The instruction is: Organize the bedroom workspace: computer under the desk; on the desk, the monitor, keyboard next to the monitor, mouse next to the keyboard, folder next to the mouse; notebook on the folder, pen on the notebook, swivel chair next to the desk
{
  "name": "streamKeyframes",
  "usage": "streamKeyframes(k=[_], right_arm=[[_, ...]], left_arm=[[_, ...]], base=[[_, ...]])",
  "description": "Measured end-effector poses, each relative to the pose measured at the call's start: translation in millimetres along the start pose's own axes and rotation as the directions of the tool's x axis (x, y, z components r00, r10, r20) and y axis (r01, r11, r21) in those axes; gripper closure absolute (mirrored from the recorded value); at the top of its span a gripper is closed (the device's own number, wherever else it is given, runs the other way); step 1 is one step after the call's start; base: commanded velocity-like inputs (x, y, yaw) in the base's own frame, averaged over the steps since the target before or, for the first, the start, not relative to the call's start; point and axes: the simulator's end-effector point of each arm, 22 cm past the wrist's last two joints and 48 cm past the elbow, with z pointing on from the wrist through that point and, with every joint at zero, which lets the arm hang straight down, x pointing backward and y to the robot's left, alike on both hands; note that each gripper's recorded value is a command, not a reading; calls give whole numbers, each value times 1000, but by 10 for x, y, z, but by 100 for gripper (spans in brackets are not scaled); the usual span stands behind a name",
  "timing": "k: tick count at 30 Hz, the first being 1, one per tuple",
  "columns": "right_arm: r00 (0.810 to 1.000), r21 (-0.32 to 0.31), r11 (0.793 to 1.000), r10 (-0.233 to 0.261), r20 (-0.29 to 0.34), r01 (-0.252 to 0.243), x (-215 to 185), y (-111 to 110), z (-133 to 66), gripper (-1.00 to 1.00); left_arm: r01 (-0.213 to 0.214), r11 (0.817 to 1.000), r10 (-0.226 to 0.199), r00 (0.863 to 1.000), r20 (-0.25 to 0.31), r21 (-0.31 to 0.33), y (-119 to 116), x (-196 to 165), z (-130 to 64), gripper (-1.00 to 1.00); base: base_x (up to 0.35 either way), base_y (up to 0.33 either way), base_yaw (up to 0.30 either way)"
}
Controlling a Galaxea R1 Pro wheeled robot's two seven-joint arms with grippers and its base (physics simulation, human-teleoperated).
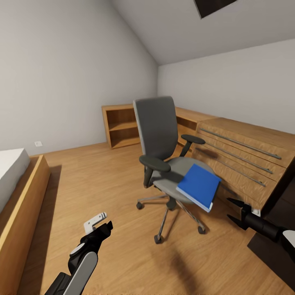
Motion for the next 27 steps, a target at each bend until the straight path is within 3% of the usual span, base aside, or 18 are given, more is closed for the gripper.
streamKeyframes(k=[13,27], right_arm=[[1000,32,999,17,-8,-17,38,-301,62,-100],[1000,36,999,12,-15,-12,72,-312,80,-100]], left_arm=[[-6,1000,5,999,-32,-17,97,222,147,-100],[-15,999,13,999,-45,-29,146,286,180,-100]], base=[[0,0,0],[84,45,0]])
